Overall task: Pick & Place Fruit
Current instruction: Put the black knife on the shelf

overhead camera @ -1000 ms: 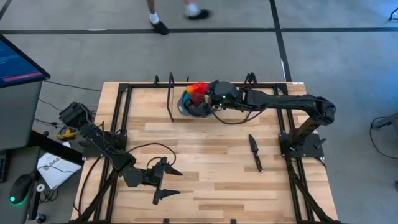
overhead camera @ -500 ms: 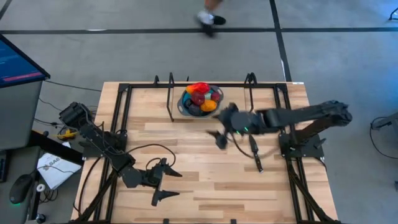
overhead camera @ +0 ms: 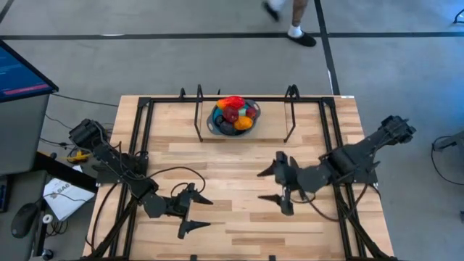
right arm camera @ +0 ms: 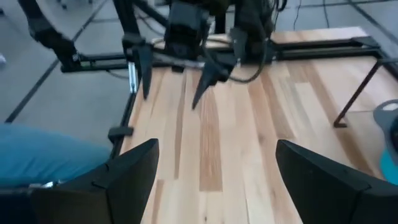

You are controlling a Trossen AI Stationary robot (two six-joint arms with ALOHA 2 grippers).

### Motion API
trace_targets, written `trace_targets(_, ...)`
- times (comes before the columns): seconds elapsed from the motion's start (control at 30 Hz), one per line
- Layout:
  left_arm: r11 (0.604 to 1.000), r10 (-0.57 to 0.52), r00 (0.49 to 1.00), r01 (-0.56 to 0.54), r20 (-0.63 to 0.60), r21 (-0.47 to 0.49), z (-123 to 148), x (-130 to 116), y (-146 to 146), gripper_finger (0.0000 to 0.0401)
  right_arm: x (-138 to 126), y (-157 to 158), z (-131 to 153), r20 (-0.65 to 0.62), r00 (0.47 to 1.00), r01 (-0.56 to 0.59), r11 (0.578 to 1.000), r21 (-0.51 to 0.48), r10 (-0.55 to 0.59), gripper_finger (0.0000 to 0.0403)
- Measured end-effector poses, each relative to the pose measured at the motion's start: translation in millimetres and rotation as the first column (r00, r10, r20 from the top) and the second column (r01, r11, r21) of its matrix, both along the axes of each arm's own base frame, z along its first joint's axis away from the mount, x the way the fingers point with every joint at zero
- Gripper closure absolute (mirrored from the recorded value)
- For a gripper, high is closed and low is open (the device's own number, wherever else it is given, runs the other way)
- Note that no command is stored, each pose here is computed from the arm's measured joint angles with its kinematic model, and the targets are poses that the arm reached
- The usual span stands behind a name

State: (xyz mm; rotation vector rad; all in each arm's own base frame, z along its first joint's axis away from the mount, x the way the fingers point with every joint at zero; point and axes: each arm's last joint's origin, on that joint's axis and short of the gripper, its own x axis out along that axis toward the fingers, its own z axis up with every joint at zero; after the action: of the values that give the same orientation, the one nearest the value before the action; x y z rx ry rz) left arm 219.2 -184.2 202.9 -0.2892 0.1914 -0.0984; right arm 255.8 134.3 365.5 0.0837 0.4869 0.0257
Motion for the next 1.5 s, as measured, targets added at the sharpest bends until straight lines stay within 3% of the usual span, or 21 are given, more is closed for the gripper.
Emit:
trace_targets(0.2,1.000,0.000,1.000,0.000,0.003,0.000,0,0,0,0.0055,21,16,-14,0.030,0.999,-0.026,0.999,-0.022,0.027,0.0085)
trace_targets(0.27,1.000,0.000,1.000,0.000,0.003,0.000,0,0,0,0.0055,31,23,-21,0.031,0.999,-0.034,0.999,0.043,0.032,0.0085)
trace_targets(0.33,1.000,0.003,1.000,-0.003,0.003,0.000,0,1,1,0.0055,36,30,-30,-0.015,0.993,-0.116,0.988,0.100,0.118,0.0085)
trace_targets(0.43,1.000,0.012,1.000,-0.012,0.004,0.001,0,2,3,0.0055,41,40,-45,-0.112,0.952,-0.257,0.941,0.222,0.286,0.0085)
trace_targets(0.5,1.000,0.013,1.000,-0.013,0.004,0.001,0,2,3,0.0055,40,44,-55,-0.201,0.914,-0.275,0.903,0.329,0.351,0.0085)
trace_targets(0.57,1.000,0.017,1.000,-0.017,0.004,0.001,0,3,4,0.0055,38,45,-64,-0.308,0.884,-0.200,0.881,0.429,0.351,0.0085)
trace_targets(0.67,1.000,0.020,1.000,-0.020,0.004,0.001,0,4,5,0.0055,23,44,-79,-0.525,0.813,-0.015,0.909,0.417,0.254,0.0085)
trace_targets(0.77,1.000,0.020,1.000,-0.020,0.005,0.000,1,4,5,0.0055,3,39,-92,-0.720,0.689,0.177,0.945,0.275,0.080,0.0085)
trace_targets(0.87,1.000,0.020,1.000,-0.020,0.005,0.000,1,4,5,0.0055,-20,30,-99,-0.838,0.528,0.352,0.933,0.073,-0.134,0.0085)
trace_targets(0.97,1.000,0.020,1.000,-0.020,0.005,-0.001,1,4,5,0.0055,-38,21,-105,-0.876,0.384,0.445,0.890,-0.101,-0.292,0.0085)
trace_targets(1.03,1.000,0.020,1.000,-0.020,0.006,-0.001,1,4,5,0.0055,-47,16,-113,-0.883,0.333,0.471,0.869,-0.148,-0.331,0.0085)
trace_targets(1.17,1.000,0.020,1.000,-0.020,0.006,-0.001,1,4,4,0.0055,-59,-2,-130,-0.875,0.330,0.611,0.787,-0.088,-0.354,0.0086)
trace_targets(1.23,1.000,0.020,1.000,-0.020,0.006,-0.003,1,4,4,0.0055,-67,-13,-137,-0.858,0.336,0.703,0.709,-0.046,-0.389,0.0087)
trace_targets(1.33,1.000,0.020,1.000,-0.020,0.006,-0.004,1,4,4,0.0055,-83,-30,-146,-0.832,0.303,0.811,0.584,-0.031,-0.465,0.0087)
trace_targets(1.5,1.000,0.021,1.000,-0.021,0.006,-0.005,1,4,4,0.0055,-94,-37,-157,-0.813,0.324,0.854,0.519,0.031,-0.483,0.0087)
